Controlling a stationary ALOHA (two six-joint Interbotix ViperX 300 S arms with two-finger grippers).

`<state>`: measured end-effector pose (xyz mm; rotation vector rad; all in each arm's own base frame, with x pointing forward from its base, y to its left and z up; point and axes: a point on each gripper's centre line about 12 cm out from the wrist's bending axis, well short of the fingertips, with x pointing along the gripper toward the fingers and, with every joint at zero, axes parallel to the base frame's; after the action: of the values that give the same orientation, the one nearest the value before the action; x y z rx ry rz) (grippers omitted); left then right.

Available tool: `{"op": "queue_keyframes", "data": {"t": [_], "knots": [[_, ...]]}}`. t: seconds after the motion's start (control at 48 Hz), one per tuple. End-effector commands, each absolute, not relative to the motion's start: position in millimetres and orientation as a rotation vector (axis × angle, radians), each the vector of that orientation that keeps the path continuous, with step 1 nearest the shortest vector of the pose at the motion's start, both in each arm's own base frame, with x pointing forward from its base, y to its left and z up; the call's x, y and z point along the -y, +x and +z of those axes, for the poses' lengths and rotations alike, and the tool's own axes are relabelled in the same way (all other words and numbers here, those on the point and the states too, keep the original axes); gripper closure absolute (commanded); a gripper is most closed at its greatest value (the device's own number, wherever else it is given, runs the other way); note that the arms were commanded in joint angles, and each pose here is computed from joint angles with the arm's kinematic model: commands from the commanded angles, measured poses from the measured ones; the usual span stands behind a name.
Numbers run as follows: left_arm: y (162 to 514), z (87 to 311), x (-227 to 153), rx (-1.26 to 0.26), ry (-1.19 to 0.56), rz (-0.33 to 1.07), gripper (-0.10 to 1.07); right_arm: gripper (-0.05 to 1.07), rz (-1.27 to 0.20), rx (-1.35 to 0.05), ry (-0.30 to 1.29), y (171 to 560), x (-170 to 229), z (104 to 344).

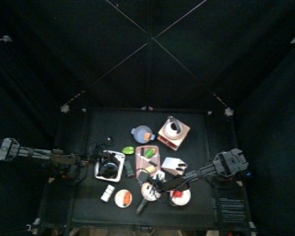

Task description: Grab squash half from pan

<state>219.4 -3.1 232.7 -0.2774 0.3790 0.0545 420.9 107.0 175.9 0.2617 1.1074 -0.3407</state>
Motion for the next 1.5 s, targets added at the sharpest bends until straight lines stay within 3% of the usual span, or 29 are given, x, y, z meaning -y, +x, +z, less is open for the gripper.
{"op": "queue_keyframes", "data": {"t": [0.0, 0.25, 0.979, 1.479], "knots": [[221, 237, 2, -0.365, -0.280, 0.058, 0.05, 0.24, -0.375, -1.082, 0.264, 426, -110, 187], [221, 237, 0, -0.365, -0.281, 0.064, 0.05, 0.09, -0.411, -1.149, 0.265, 422, -111, 163], [220, 234, -2, -0.371, -0.283, 0.076, 0.05, 0.09, -0.418, -1.199, 0.242, 424, -110, 127], [220, 233, -3, -0.373, -0.282, 0.080, 0.05, 0.10, -0.391, -1.190, 0.264, 422, -109, 115]]}}
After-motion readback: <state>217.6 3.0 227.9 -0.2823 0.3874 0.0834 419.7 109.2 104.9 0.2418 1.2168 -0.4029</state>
